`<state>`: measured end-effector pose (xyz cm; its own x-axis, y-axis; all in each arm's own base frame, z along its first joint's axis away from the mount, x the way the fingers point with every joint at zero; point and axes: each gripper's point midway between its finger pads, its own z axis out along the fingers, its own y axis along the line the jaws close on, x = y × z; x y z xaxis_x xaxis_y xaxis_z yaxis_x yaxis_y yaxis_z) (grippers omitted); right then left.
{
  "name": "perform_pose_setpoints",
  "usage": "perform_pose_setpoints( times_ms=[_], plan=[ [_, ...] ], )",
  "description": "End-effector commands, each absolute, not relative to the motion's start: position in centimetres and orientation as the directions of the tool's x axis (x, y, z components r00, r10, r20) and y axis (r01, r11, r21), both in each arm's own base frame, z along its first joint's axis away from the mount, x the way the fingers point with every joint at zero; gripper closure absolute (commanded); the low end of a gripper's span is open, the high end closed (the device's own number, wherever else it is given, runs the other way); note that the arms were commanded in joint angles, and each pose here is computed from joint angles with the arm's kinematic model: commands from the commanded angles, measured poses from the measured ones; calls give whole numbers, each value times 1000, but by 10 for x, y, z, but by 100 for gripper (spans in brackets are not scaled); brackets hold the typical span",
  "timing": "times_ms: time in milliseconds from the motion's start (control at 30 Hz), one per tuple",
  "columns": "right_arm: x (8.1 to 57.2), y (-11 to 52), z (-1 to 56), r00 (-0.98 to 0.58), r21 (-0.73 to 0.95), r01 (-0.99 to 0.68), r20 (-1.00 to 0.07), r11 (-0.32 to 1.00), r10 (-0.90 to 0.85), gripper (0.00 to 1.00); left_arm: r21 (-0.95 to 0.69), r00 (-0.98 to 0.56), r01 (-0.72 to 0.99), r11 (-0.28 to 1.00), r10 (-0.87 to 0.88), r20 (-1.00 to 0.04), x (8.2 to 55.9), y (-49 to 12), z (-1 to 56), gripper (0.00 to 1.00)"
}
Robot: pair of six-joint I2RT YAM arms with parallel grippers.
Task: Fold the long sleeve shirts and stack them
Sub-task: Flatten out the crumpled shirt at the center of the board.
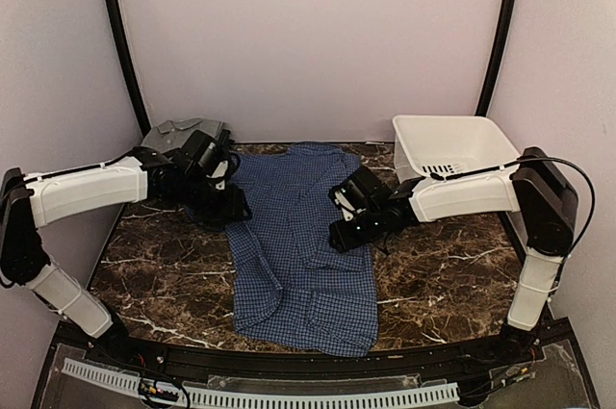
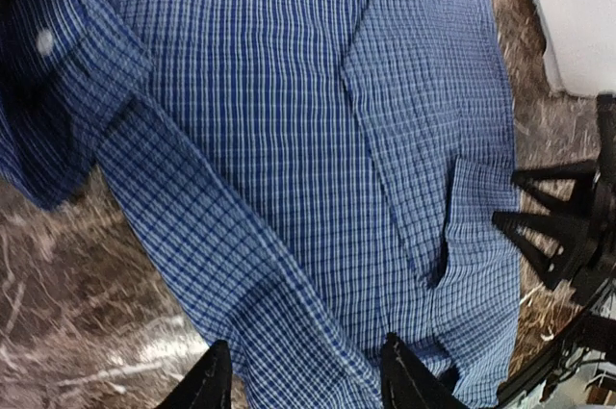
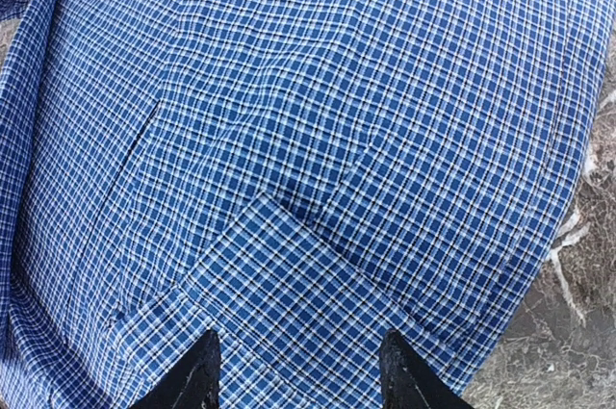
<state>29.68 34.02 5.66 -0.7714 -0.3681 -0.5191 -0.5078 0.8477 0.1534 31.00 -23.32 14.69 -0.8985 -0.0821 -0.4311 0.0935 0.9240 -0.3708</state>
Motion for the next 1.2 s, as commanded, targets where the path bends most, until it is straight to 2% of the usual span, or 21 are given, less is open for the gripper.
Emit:
perform_pose_setpoints(
  times_ms=[0, 400, 567, 633, 733, 867, 1000, 1167],
  plan=[
    [300, 344, 66, -744, 147, -529, -555, 836, -373, 47, -405, -935, 23, 914, -123, -331, 270, -246, 126, 49],
    [298, 337, 60, -749, 155, -518, -557, 841, -359, 47, -318, -957, 10, 948, -84, -279, 268, -272, 83, 51],
    [297, 337, 61, -752, 169, -514, -561, 841, -347, 47, -300, -948, 7, 954, -89, -305, 280, -275, 69, 56],
    [296, 336, 60, -753, 170, -513, -559, 841, -347, 47, -292, -944, 1, 956, -95, -315, 283, -275, 66, 62],
    [294, 335, 58, -756, 172, -513, -555, 841, -348, 47, -264, -940, -27, 964, -114, -320, 284, -268, 63, 80],
    [293, 334, 52, -759, 170, -514, -546, 840, -354, 47, -163, -933, -81, 983, -133, -334, 276, -238, 60, 98],
    [290, 332, 46, -764, 167, -514, -535, 841, -361, 47, -23, -917, -187, 982, -183, -354, 254, -184, 61, 100],
    [287, 330, 37, -771, 173, -514, -522, 840, -365, 47, 103, -897, -351, 931, -302, -322, 208, -107, 50, 100]
  ],
)
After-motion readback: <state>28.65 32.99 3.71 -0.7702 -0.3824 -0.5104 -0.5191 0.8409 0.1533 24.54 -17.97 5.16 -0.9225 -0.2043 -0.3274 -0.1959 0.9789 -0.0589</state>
